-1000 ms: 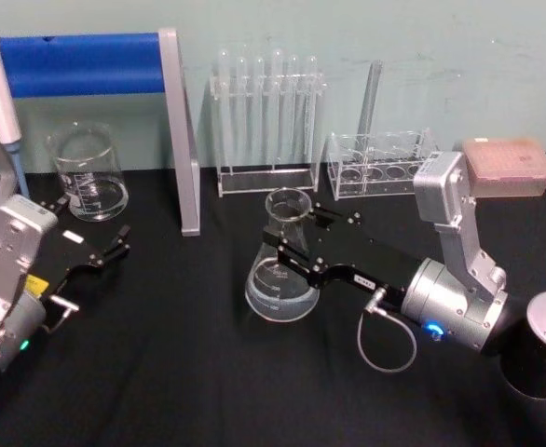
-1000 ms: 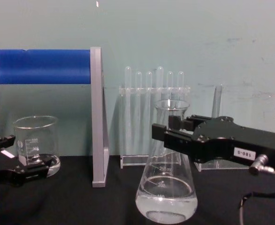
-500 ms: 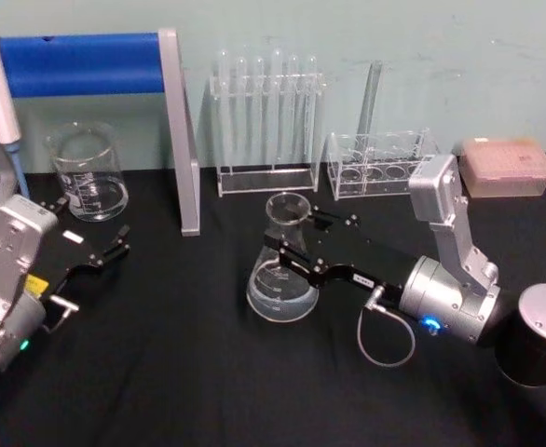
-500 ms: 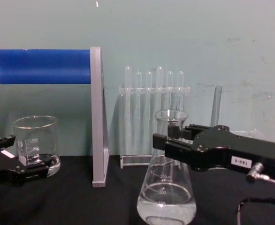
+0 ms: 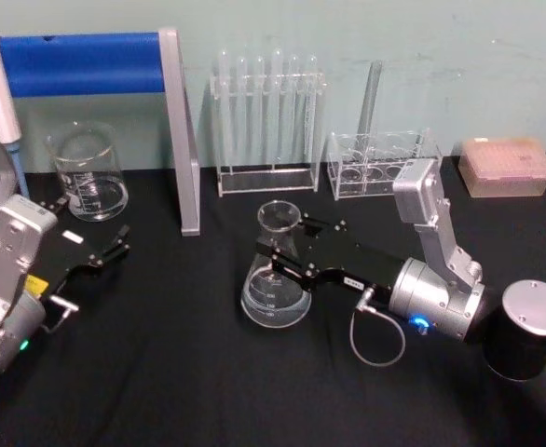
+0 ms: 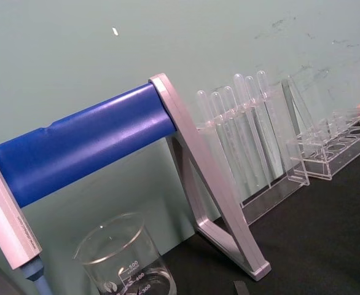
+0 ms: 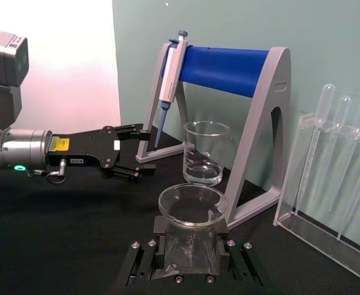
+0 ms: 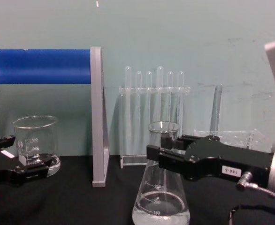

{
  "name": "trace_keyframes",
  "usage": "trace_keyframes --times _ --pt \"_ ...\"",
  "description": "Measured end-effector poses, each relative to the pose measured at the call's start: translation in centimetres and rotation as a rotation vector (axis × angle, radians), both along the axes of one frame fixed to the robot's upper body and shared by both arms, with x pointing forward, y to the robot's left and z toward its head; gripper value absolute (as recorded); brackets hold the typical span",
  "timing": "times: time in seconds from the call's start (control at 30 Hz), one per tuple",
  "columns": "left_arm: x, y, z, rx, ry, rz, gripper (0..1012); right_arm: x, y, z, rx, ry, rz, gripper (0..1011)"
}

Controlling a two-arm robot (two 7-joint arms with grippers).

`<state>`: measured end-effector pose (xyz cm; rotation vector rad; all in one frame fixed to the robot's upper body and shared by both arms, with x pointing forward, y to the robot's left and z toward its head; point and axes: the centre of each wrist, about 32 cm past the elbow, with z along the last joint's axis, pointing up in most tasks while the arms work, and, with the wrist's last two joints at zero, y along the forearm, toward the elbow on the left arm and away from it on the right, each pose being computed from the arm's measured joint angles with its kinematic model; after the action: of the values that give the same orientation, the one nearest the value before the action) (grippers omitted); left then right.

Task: Grasp the erlenmeyer flask with one hand, shake it three times, then place it back.

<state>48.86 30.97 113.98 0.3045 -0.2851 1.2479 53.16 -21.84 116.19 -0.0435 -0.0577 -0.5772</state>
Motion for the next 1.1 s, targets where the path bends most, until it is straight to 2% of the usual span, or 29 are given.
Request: trace_keyframes --times 0.53,1.1 --pt "0.0 0.0 0.0 0.0 0.0 0.0 1001 0.53 0.12 -0.67 -0.028 0.027 0.023 457" --pt "0.0 0.0 0.0 0.0 0.0 0.0 1001 0.65 0.47 -0.96 -0.043 0.03 0.045 457"
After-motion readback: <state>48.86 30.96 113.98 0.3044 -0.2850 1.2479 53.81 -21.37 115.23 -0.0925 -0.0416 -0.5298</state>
